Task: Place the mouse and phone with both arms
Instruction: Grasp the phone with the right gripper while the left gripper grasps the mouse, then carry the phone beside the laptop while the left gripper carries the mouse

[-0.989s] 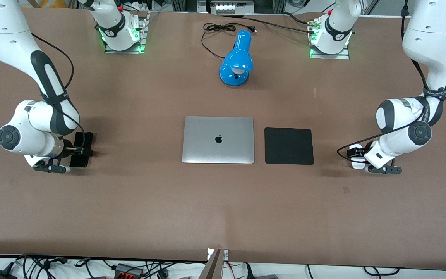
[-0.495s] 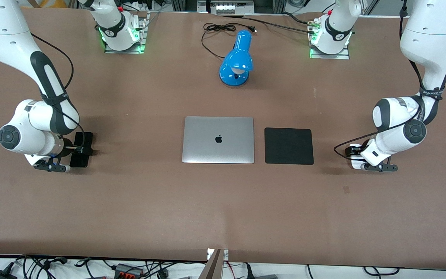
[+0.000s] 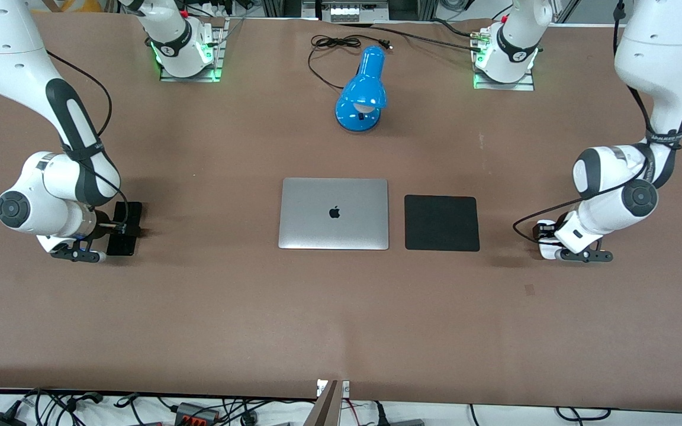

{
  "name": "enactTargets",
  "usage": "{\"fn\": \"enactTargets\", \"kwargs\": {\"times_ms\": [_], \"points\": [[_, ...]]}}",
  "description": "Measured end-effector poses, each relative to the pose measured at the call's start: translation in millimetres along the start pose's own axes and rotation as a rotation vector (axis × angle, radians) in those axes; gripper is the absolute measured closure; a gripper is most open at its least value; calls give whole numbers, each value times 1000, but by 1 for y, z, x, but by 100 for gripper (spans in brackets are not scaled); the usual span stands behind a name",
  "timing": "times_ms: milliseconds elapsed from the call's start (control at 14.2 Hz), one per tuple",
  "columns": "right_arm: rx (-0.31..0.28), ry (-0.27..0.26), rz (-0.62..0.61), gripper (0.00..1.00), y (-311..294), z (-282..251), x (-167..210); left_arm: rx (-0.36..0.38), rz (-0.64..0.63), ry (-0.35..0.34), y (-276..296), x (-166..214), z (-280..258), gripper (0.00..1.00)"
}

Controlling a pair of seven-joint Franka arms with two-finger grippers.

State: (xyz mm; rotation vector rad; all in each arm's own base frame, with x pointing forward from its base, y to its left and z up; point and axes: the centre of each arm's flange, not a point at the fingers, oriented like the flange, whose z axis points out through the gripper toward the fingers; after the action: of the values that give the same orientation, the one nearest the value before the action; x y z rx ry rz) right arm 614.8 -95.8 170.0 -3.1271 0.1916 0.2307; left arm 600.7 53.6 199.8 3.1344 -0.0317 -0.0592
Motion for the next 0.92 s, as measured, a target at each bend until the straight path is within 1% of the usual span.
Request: {"fn": "enactTargets", "kwargs": {"times_ms": [141,283,353,424,636,777,918], "points": [[0,-7,0,0,0,3,-2,3,0,16,-1,2,-27,38],[0,-14,0,5,0,6,-4,6,0,40,-1,6,-48,38],[0,-12,0,16,0,4,-4,7,0,42,-1,6,-54,38],[1,-11,0,19,0,0,-4,5,0,29,-1,5,-57,38],[0,-14,-2,20,-1,1,-5,1,12,6,7,6,-69,38],[2,-12,-7,20,-4,0,-4,-9,42,-29,25,11,-86,38],[5,4,-32,20,-19,-10,-1,-16,87,-61,51,16,-106,38]]}}
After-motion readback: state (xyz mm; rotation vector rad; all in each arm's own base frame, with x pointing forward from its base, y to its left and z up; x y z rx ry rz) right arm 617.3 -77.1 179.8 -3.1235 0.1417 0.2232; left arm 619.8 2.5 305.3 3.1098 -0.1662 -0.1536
